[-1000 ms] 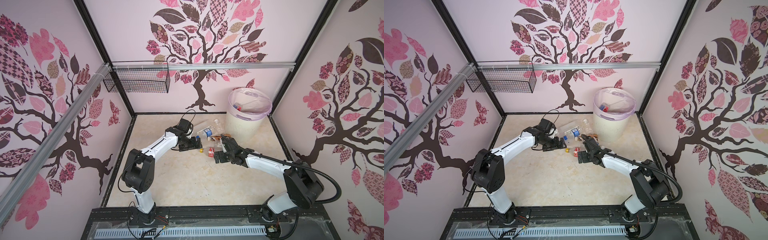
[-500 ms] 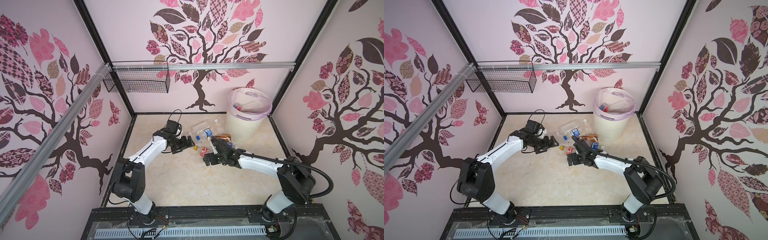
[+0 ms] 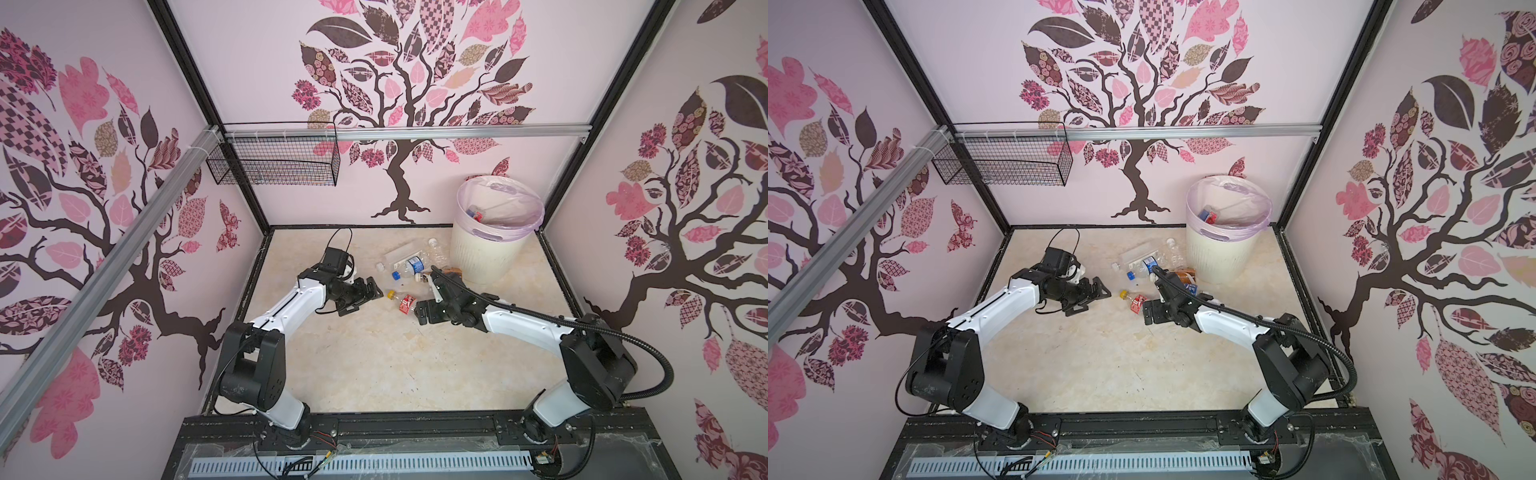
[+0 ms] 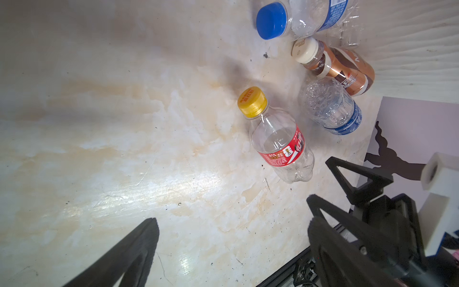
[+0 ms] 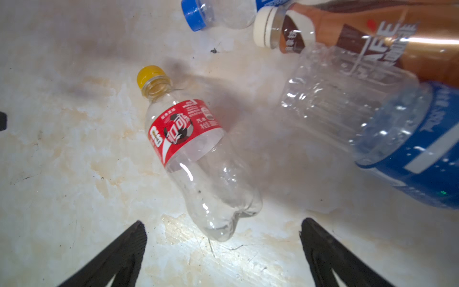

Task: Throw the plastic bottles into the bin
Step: 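Lower the left gripper over the red-labelled bottle while the right withdraws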

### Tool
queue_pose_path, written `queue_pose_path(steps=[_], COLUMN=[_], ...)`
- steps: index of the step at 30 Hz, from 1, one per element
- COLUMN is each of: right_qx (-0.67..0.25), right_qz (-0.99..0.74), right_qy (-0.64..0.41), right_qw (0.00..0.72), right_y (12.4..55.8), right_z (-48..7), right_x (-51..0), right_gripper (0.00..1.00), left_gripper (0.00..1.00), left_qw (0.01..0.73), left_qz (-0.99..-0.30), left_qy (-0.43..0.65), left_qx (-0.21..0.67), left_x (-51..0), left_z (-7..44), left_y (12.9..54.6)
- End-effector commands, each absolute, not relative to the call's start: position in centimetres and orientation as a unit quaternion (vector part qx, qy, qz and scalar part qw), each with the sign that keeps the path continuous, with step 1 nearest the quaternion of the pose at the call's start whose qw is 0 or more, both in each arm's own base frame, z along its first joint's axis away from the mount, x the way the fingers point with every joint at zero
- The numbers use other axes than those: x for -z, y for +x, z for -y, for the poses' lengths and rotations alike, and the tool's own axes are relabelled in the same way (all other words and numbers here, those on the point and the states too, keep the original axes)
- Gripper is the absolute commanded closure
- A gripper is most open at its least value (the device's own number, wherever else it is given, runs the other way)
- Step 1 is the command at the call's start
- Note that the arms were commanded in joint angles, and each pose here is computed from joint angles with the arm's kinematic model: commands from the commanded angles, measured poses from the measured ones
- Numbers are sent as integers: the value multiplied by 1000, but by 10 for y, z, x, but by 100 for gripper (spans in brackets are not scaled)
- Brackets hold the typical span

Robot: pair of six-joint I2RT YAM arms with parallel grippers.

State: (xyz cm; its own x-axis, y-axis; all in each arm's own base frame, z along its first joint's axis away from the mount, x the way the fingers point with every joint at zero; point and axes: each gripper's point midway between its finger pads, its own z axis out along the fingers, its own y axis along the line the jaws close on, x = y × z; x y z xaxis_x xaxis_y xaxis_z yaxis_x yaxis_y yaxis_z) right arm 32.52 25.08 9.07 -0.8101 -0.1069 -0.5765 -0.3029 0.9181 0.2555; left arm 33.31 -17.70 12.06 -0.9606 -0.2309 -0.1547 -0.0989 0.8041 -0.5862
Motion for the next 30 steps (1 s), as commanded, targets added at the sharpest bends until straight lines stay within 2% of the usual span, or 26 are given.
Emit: queue_pose_path(steps=[1,13,18,25,30], right_qx=[-172,-236,-285,-296,-267], right_qz=[-934,-932,-924,-920,-919], right_qy=[-127,-125,-113,-126,-133], right_qw=[286,244,228,225,256], right_y=[334,312,301,299,301], right_z=[-262,-306,-324,-334,-318], right_x=[-93,-85,-91,-97,-112], right_gripper=[0,1,0,1,0], left_gripper=[2,2,2,2,2], left_qw=[118,107,108,113,114], left_qz=[-935,-932,-925,-928,-932], left_qy=[-85,-99,-130,-131,-115], left_qx=[323,333,341,330,324], left_x=[-129,-124,-120,-123,-125], left_z=[182,176,154,143,151], left_y=[330,321,326,324,320])
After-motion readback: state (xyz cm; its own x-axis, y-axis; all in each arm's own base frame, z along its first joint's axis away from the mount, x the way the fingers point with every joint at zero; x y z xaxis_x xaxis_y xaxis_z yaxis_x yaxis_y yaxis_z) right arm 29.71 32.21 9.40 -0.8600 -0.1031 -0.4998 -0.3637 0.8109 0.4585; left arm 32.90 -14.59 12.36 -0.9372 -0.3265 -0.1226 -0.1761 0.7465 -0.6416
